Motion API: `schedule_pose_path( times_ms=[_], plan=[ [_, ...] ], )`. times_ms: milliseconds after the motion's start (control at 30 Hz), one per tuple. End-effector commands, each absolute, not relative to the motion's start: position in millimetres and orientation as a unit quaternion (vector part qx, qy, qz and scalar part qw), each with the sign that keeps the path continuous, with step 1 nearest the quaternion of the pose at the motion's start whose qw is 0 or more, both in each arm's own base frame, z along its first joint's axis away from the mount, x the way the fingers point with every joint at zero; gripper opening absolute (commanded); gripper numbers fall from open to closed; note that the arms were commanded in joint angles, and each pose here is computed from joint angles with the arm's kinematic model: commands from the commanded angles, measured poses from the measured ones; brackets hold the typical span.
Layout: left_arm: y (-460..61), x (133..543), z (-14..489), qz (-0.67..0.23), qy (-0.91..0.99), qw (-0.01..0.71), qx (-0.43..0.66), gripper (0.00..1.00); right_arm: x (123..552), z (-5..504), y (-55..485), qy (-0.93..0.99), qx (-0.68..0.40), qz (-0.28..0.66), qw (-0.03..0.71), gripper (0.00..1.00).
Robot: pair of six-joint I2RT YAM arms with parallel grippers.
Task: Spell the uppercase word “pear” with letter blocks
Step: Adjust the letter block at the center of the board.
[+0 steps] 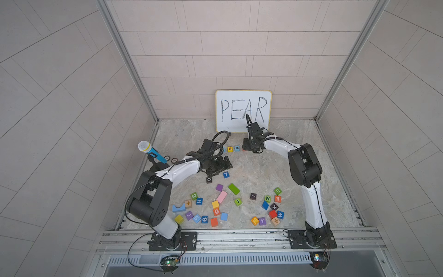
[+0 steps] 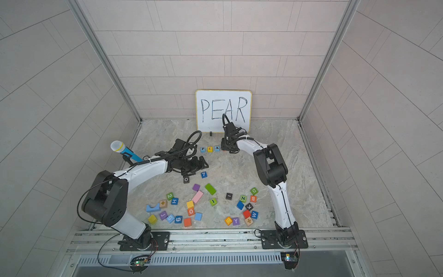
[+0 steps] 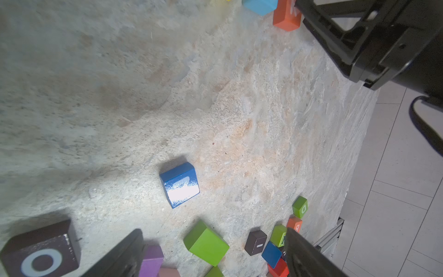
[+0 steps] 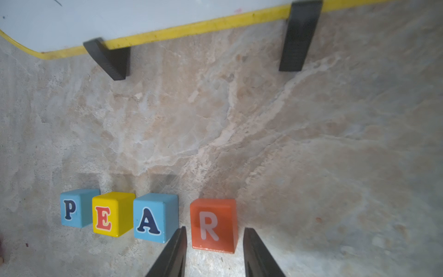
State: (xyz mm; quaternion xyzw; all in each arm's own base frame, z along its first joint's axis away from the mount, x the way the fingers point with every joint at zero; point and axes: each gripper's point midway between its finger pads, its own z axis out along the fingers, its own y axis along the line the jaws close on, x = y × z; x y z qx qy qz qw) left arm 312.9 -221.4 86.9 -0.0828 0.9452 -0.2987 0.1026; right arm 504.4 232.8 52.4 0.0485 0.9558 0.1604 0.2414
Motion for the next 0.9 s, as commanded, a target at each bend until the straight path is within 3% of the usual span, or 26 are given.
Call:
schedule_pose_path(
  times_ms=[0, 867],
  plan=[
    [-219.6, 313.4, 93.1, -0.303, 0.943, 0.115, -0.076, 0.95, 502.9, 55.0, 230.8, 0.955, 0.059, 0.164, 0.240, 0.43],
    [-219.6, 312.5, 93.1, -0.303, 0.943, 0.115, -0.075, 0.95, 501.2, 63.2, 232.6, 0.952, 0.063, 0.176, 0.244, 0.43]
  ],
)
